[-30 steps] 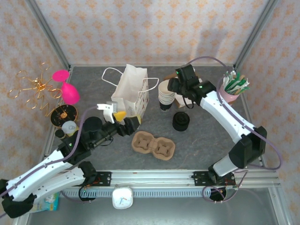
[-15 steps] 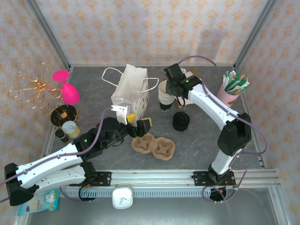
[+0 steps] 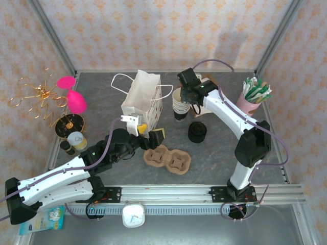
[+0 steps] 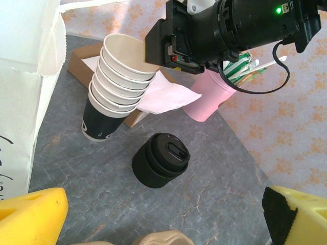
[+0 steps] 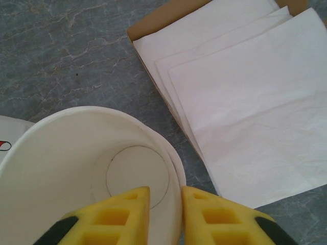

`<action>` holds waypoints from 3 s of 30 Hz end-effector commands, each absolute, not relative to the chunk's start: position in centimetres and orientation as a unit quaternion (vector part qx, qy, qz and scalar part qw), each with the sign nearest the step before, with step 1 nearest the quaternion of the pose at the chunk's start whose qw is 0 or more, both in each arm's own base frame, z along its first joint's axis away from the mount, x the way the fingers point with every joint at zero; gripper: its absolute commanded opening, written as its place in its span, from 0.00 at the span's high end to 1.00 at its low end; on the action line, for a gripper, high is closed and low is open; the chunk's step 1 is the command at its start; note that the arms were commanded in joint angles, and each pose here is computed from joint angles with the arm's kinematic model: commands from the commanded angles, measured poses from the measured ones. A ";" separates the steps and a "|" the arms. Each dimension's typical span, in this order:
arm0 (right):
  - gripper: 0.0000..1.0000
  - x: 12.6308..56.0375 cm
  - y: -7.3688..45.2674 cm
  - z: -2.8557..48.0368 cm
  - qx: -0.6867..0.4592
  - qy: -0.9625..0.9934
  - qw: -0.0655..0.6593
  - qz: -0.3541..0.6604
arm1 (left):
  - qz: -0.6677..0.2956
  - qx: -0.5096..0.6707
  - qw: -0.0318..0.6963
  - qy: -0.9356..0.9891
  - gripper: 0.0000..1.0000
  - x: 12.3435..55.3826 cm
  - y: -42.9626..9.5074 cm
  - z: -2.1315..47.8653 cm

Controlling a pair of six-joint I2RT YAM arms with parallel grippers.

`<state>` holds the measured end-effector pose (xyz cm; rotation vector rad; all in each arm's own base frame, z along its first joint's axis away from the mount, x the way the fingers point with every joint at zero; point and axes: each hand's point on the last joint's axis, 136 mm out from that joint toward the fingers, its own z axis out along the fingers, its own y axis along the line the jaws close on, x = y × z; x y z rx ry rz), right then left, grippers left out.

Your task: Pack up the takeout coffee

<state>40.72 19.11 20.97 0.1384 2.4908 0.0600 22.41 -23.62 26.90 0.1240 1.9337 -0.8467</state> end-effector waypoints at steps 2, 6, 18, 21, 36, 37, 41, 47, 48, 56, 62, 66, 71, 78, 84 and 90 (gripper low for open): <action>0.82 40.9 18.4 22.5 0.054 0.942 0.331 0.004 | -0.356 0.051 0.500 0.788 0.01 22.4 -23.8 27.3; 0.88 40.9 18.5 22.8 0.053 0.941 0.333 0.008 | -0.355 0.053 0.499 0.789 0.01 22.4 -23.9 27.3; 0.98 41.0 19.5 24.3 0.067 0.937 0.335 0.068 | -0.348 0.060 0.498 0.792 0.01 22.6 -24.2 27.8; 0.99 41.3 19.4 25.4 0.079 0.931 0.345 0.090 | -0.347 0.060 0.499 0.792 0.01 22.6 -24.1 28.0; 1.00 41.2 19.1 27.4 0.112 0.913 0.347 0.181 | -0.331 0.058 0.497 0.800 0.01 22.7 -23.7 27.9; 1.00 41.3 18.8 27.2 0.117 0.913 0.347 0.178 | -0.330 0.058 0.497 0.800 0.01 22.8 -23.7 27.9; 1.00 41.2 18.8 26.6 0.132 0.907 0.337 0.217 | -0.330 0.057 0.496 0.801 0.01 22.8 -23.7 27.8; 1.00 40.8 17.3 26.6 0.146 0.906 0.338 0.207 | -0.334 0.059 0.493 0.801 0.01 22.6 -23.8 27.9; 1.00 40.7 17.1 26.8 0.147 0.905 0.341 0.207 | -0.333 0.059 0.494 0.801 0.01 22.7 -23.8 27.9; 1.00 39.8 14.4 27.0 0.164 0.903 0.350 0.186 | -0.331 0.060 0.491 0.803 0.01 22.7 -23.9 27.8; 1.00 39.4 13.8 28.2 0.167 0.897 0.364 0.188 | -0.332 0.057 0.493 0.802 0.01 22.7 -23.8 28.1; 1.00 39.3 14.1 30.5 0.161 0.885 0.383 0.211 | -0.334 0.060 0.490 0.803 0.01 22.6 -23.9 28.0; 1.00 38.4 13.8 32.5 0.157 0.880 0.393 0.214 | -0.332 0.060 0.489 0.805 0.01 22.5 -23.7 28.1; 1.00 36.1 13.3 36.0 0.144 0.870 0.412 0.229 | -0.328 0.063 0.484 0.809 0.01 22.3 -23.5 28.0; 1.00 33.2 13.3 37.4 0.124 0.873 0.401 0.249 | -0.325 0.067 0.476 0.814 0.01 22.1 -23.4 27.8; 1.00 30.7 14.1 35.7 0.084 0.892 0.362 0.259 | -0.330 0.058 0.472 0.816 0.01 21.8 -23.1 27.9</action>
